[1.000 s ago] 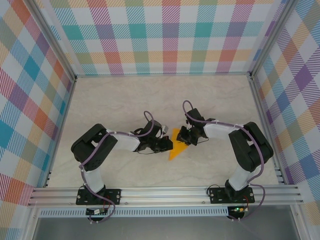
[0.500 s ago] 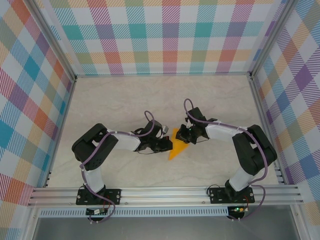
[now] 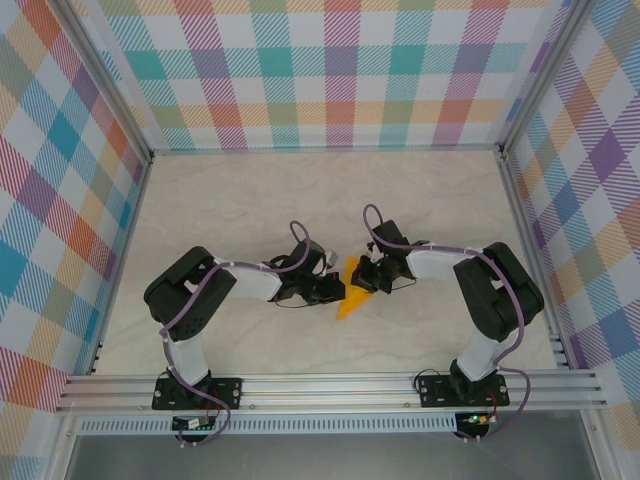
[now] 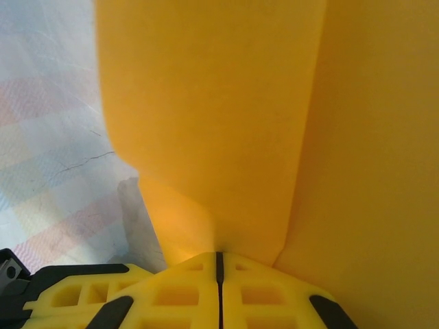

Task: Fold a paper plane with a square sheet of paper (pick it up from the middle)
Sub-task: Fourth fold the wing at the center of the table.

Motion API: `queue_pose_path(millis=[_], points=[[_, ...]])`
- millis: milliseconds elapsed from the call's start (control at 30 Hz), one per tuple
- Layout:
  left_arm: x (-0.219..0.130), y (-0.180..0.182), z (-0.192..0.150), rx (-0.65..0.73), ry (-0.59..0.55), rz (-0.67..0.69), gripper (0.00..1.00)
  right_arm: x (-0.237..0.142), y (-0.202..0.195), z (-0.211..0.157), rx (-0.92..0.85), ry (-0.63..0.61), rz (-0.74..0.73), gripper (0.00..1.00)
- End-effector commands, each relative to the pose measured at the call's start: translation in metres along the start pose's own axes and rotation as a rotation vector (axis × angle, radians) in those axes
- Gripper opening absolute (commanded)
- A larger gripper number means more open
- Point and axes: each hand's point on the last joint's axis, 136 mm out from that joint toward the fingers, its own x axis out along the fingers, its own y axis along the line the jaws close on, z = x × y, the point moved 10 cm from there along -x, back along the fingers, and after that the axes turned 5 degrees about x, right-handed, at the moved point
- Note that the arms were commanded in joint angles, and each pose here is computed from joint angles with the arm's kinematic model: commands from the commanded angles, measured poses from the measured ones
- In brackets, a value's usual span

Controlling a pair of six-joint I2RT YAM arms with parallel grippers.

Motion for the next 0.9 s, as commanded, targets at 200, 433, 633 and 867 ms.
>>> queue_pose_path(millis=[200, 433, 633, 867], points=[[0.005, 0.009, -0.005, -0.008, 0.033, 0.067, 0.0, -0.005, 0.002, -0.005, -0.078, -0.025, 0.074, 0.06], [0.006, 0.009, -0.004, -0.006, 0.036, 0.067, 0.0, 0.007, -0.002, -0.005, -0.075, 0.022, 0.057, 0.06], [0.006, 0.008, -0.003, 0.0, 0.043, 0.071, 0.0, 0.006, -0.018, -0.004, -0.045, -0.018, -0.013, 0.05], [0.007, 0.015, -0.008, -0.017, 0.062, 0.111, 0.0, 0.002, -0.029, 0.007, -0.02, -0.057, 0.004, 0.05]])
